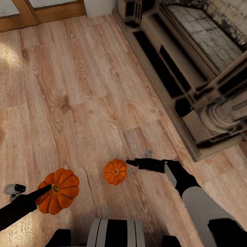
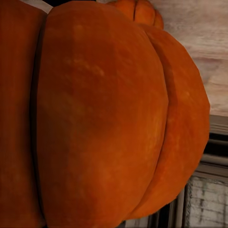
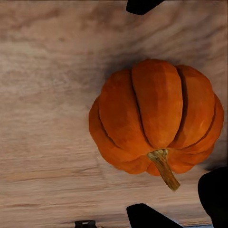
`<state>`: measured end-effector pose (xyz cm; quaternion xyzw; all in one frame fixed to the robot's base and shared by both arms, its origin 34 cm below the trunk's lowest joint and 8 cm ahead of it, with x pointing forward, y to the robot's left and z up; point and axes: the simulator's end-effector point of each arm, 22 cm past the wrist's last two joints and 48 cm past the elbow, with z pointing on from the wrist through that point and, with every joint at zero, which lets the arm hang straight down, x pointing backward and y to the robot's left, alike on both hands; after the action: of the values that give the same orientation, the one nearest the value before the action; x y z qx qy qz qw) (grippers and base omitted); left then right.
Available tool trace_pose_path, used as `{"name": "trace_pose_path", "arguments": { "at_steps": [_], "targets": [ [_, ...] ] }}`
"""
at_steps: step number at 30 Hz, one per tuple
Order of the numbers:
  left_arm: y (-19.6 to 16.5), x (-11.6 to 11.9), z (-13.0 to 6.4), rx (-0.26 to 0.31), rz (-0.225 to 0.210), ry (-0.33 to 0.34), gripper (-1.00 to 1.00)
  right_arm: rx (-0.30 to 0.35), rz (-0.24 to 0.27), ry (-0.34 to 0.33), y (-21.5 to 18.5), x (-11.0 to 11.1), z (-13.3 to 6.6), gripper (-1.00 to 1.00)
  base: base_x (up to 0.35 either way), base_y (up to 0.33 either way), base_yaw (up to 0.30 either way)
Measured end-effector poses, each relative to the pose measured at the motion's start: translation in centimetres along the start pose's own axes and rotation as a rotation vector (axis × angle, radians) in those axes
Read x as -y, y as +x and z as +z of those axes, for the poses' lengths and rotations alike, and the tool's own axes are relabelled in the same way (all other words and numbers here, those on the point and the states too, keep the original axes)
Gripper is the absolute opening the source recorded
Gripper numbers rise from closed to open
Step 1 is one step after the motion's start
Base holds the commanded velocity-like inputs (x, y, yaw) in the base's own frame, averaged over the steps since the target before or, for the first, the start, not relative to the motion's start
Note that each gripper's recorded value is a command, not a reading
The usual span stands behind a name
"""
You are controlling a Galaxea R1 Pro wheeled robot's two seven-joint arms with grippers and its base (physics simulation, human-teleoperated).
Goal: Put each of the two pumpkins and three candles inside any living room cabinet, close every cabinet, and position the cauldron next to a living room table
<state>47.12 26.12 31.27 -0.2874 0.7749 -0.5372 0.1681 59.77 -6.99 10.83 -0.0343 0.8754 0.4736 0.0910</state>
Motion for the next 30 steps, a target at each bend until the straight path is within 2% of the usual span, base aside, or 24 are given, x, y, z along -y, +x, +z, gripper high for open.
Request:
{"name": "trace_pose_path", "arguments": {
  "at_steps": [3, 8, 30],
  "targets": [
    [0.1, 0.0, 0.0, -0.006, 0.002, 0.0, -1.0, 0.031, -0.053, 0.013, -0.7, 1.3, -1.7, 1.0, 0.0, 0.0, 0.0],
    [0.4, -0.4, -0.8, -0.024, 0.003, -0.019, -1.0, 0.038, -0.076, -0.005, -0.8, 1.3, -2.3, 1.0, 0.0, 0.0, 0.0],
    [1.7, -4.1, -0.5, -0.046, -0.069, -0.076, -1.0, -0.058, -0.026, -0.035, 4.6, 3.4, 0.3, 1.0, 0.0, 0.0, 0.014]
  ]
}}
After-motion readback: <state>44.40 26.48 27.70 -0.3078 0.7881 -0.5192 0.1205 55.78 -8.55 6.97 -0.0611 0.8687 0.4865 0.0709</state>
